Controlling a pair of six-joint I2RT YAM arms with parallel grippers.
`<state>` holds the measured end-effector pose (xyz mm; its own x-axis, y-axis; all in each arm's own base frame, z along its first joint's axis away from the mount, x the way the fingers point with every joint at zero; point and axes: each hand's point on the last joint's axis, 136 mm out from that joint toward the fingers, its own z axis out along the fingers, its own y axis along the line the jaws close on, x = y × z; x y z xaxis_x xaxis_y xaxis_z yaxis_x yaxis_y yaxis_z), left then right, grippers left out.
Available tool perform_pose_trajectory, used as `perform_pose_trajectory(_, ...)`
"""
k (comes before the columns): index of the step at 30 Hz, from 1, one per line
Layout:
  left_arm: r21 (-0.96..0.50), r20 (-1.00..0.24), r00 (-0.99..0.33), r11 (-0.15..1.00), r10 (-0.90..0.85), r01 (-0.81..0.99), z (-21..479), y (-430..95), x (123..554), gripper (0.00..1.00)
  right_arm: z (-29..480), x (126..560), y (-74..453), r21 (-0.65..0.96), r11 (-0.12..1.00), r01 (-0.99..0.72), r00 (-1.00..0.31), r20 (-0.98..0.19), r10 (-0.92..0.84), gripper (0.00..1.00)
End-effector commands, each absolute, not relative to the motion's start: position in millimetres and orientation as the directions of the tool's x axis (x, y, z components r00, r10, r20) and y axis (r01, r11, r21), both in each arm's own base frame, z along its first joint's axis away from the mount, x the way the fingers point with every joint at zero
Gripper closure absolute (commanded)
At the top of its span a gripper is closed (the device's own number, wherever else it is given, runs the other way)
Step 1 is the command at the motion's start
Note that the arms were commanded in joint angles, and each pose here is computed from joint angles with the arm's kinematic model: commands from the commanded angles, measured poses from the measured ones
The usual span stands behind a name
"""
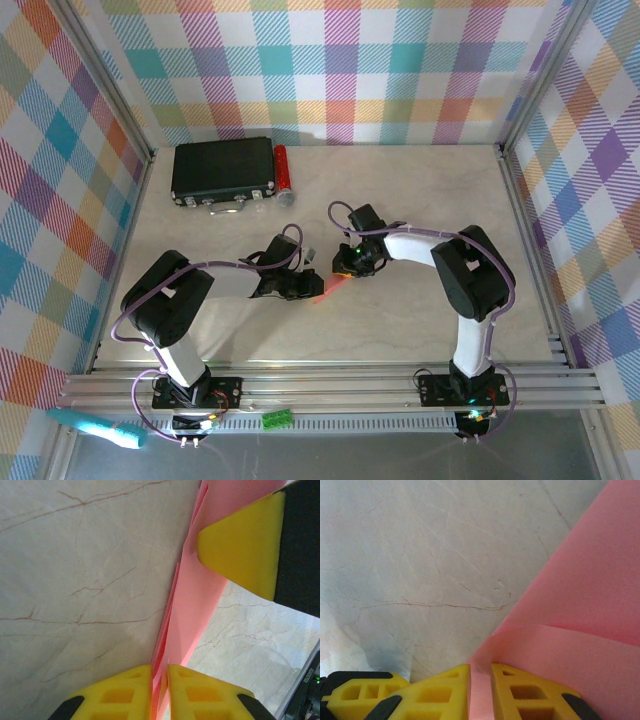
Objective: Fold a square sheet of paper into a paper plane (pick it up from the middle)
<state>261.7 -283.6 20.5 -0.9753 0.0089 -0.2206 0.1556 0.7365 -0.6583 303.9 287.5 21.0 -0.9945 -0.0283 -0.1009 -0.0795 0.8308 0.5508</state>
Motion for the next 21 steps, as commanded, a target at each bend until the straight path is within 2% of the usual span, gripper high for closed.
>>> perform_pose_trajectory(1, -0.576, -0.127, -0.992, 0.812, 0.021, 0.091, -12.7, -263.8, 243.4, 0.84, 26.2, 301.2, 284.5, 0.566, 0.819, -0.095, -0.993, -0.116, -0.036, 0.80)
perform_pose_trajectory(12, -0.572, -0.129, -0.992, 0.816, 0.016, 0.088, -10.1, -261.8, 242.6, 0.84, 5.7, 290.3, 273.7, 0.556, 0.826, -0.088, -0.994, -0.099, -0.039, 0.80)
perform_pose_trajectory(17, -0.589, -0.162, -0.987, 0.802, 0.006, 0.101, 7.9, -265.5, 248.4, 0.83, -7.6, 282.0, 263.3, 0.544, 0.828, -0.134, -0.989, -0.122, -0.080, 0.82)
perform_pose_trajectory(21, -0.579, -0.241, -0.970, 0.808, -0.039, 0.112, 38.1, -263.5, 263.5, 0.77, -13.0, 278.8, 256.3, 0.543, 0.815, -0.204, -0.978, -0.158, -0.139, 0.84)
